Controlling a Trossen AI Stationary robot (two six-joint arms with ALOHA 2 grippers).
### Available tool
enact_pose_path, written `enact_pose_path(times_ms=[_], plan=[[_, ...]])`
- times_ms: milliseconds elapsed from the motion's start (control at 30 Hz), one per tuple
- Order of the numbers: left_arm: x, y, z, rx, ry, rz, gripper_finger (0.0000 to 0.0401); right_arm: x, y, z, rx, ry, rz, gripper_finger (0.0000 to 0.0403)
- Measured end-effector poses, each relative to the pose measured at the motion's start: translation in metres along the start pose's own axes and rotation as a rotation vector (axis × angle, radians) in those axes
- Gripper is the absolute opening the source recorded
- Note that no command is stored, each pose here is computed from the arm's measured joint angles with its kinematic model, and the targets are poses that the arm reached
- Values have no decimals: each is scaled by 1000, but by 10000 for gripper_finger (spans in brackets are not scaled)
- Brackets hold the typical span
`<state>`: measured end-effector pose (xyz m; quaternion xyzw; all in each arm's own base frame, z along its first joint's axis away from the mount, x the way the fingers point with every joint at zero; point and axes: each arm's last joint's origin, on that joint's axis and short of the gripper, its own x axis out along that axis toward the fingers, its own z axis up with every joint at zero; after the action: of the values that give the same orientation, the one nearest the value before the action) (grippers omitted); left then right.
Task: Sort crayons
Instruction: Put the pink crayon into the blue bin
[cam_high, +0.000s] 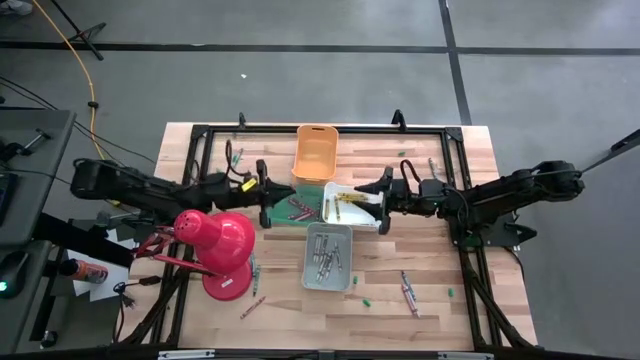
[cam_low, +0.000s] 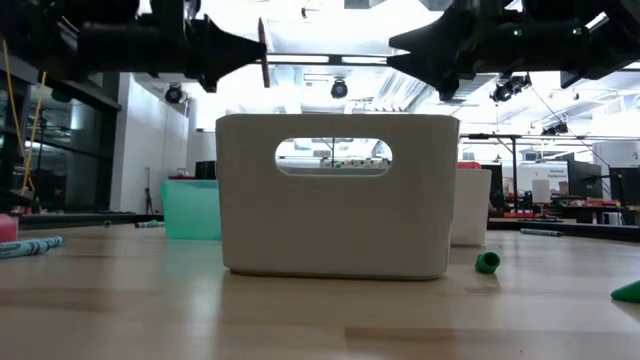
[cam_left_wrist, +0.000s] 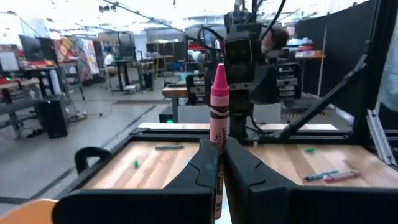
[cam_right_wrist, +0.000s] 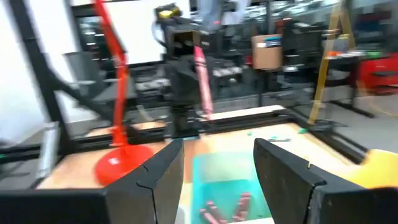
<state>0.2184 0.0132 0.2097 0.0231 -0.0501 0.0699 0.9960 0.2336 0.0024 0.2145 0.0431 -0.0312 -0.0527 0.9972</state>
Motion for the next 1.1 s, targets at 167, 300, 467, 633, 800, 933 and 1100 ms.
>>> enact_pose_path(times_ms=[167,300,467,633,800,933,1100], plan=[[12,-8,-16,-8,65,-30,0,0,2,0,-15,5,75,189],[23,-10,-13,-9,57,-33,0,0,2,0,-35,4,75,189],[28,-10,-7,-9,40,-33,0,0,2,0,-36,3,75,189],[28,-11,-7,-10,40,-56,0,0,2,-1,-37,12,74,189],[28,-11,-7,14,39,-57,0,0,2,-2,-39,25,72,189],[28,-11,-7,15,39,-57,0,0,2,-3,-39,30,71,189],[28,-11,-7,15,40,-57,0,0,2,-3,-39,30,70,189]])
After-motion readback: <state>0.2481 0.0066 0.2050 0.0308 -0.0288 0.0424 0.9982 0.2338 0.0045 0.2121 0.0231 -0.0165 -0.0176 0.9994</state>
